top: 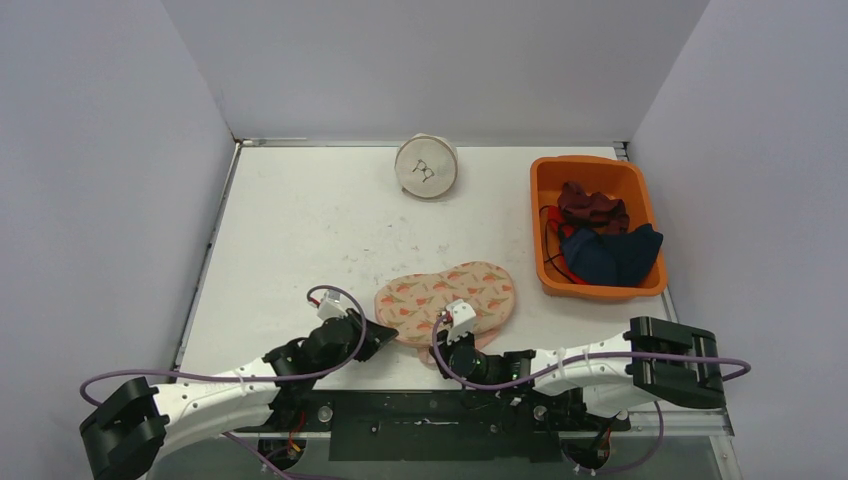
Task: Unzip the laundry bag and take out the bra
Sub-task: Unzip the laundry bag at the center of the board.
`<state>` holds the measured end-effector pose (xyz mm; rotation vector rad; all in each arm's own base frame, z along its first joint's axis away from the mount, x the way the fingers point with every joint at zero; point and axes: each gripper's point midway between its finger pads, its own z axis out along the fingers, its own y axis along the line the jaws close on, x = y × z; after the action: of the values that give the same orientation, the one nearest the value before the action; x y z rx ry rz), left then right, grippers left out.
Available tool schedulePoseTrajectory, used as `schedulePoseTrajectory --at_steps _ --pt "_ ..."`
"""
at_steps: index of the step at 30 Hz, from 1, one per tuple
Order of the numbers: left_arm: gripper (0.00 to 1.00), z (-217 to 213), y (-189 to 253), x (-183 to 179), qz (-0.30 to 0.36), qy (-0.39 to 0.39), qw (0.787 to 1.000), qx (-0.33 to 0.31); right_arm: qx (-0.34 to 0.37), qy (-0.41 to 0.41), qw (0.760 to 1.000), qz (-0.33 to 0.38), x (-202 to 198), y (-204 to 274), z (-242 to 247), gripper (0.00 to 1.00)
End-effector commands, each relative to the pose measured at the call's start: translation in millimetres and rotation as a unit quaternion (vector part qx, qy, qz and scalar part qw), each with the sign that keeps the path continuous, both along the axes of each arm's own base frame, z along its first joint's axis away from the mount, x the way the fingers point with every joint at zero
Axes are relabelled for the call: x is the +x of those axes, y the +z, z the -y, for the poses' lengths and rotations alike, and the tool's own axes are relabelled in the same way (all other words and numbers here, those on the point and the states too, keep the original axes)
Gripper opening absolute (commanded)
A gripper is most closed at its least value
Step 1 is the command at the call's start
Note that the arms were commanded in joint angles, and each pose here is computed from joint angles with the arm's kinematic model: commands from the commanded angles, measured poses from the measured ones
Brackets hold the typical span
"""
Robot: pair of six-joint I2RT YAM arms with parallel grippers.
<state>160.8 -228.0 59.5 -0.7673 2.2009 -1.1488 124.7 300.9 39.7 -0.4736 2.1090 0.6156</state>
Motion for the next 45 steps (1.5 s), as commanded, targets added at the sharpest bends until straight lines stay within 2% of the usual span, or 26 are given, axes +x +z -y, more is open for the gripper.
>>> schedulePoseTrajectory --at_steps 1,18,19,21,23,25,26,30,34,39,45 --pt "0.0 -12.6 -3.4 8.8 0.018 0.017 0.999 0.033 -0.004 -0.027 1.0 0.004 2.7 -2.7 16.1 0.05" --pt "0.0 -23.8 12.8 61.1 0.031 0.006 0.997 0.068 0.025 0.007 1.0 0.004 -7.7 -0.4 -0.6 0.05" --pt "0.09 -23.3 13.4 59.7 0.031 0.003 0.997 0.065 0.026 0.008 1.0 0.005 -7.2 0.8 -2.2 0.05" --pt "0.4 -22.1 15.4 53.2 0.03 -0.005 0.998 0.052 0.026 0.01 1.0 0.008 -6.7 3.0 -4.5 0.05" --pt "0.62 -22.9 15.7 42.5 0.026 -0.013 0.999 0.038 0.024 0.014 1.0 0.012 -6.4 4.6 -5.9 0.05" --pt "0.77 -24.2 18.4 31.8 0.025 -0.018 0.999 0.033 0.022 0.018 1.0 0.015 -6.1 6.0 -7.1 0.05" --pt "0.81 -25.0 19.3 26.1 0.025 -0.021 0.999 0.033 0.022 0.019 0.999 0.016 -6.1 6.4 -7.7 0.05" --pt "0.84 -20.4 24.2 1.8 0.018 -0.031 0.999 0.01 0.022 0.022 0.999 0.017 -5.3 5.9 -8.9 0.05" --pt "0.85 0.0 42.8 -15.3 0.039 -0.042 0.998 -0.029 0.028 0.028 0.999 0.018 -6.2 7.7 -13.1 0.05" --pt "0.83 31.1 51.1 -17.3 0.045 -0.068 0.996 -0.033 0.026 0.038 0.999 0.017 -8.4 6.5 -16.9 0.05" --pt "0.81 60.9 41.0 -11.0 0.033 -0.089 0.995 -0.017 0.025 0.044 0.999 0.017 -11.0 7.5 -16.1 0.05"
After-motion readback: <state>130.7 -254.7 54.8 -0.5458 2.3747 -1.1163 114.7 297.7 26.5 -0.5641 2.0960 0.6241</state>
